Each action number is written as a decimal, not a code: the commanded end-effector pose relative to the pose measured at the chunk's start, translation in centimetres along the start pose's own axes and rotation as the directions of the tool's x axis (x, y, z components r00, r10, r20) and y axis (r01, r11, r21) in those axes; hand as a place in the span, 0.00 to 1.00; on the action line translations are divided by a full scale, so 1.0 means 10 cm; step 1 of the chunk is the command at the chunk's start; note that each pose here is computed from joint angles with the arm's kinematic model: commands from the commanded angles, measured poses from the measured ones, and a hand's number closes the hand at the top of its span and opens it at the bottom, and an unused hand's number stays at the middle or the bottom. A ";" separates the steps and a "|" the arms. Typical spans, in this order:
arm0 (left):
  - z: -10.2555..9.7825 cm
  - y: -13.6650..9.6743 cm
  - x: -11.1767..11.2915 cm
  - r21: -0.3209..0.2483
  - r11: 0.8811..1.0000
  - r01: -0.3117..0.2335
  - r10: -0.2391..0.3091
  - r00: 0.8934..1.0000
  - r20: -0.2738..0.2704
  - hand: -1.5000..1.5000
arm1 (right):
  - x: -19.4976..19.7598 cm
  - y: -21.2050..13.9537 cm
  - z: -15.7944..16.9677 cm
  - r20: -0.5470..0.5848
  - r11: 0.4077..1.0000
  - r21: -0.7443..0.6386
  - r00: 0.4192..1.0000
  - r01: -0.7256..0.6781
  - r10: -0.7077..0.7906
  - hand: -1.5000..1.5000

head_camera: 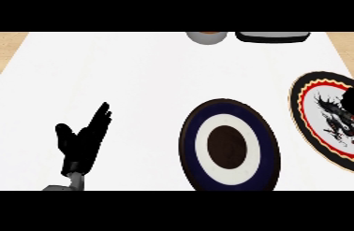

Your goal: Pick the can from the plate and place it in the plate

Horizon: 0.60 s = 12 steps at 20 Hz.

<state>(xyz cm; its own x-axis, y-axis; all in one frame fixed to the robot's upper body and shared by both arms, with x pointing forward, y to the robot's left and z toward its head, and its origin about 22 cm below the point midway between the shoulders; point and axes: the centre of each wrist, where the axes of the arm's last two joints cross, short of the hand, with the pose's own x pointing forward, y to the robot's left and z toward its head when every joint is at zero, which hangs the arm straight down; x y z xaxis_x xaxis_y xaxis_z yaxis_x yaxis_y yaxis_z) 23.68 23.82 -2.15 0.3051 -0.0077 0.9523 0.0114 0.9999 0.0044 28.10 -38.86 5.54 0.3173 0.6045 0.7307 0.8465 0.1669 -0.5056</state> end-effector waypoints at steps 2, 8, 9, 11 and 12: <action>0.04 0.04 -0.13 -0.022 1.000 0.001 -0.002 0.998 -0.062 0.50 | -0.35 -0.01 -0.38 -0.182 0.993 0.099 0.980 -0.059 0.077 1.00; 0.01 0.08 -0.10 -0.017 1.000 0.013 -0.014 0.998 -0.067 0.50 | -0.67 0.05 -0.50 -0.173 0.916 0.381 0.964 -0.124 0.203 0.00; -0.03 -0.02 -0.20 -0.006 1.000 0.006 -0.007 0.998 -0.068 0.50 | -0.73 0.13 -0.42 -0.174 0.918 0.384 0.969 -0.096 0.174 0.00; 0.01 -0.10 -0.14 -0.009 1.000 0.016 -0.016 0.998 -0.061 0.50 | -0.86 0.08 -0.49 -0.164 0.926 0.376 0.980 -0.039 0.108 0.00; -0.12 -0.14 0.04 -0.021 1.000 0.007 -0.008 0.998 -0.056 0.50 | -0.86 0.13 -0.46 -0.145 0.933 0.361 0.988 0.002 0.054 0.00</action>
<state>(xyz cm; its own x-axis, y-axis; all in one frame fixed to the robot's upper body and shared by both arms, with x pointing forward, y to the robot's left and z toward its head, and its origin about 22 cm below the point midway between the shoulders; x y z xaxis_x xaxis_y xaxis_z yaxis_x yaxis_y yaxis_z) 24.28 23.25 -2.05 0.3075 -0.0180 0.9514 0.0299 0.9995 0.0093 28.76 -46.41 2.07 0.4979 0.5002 0.7084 0.6241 0.3606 -0.6932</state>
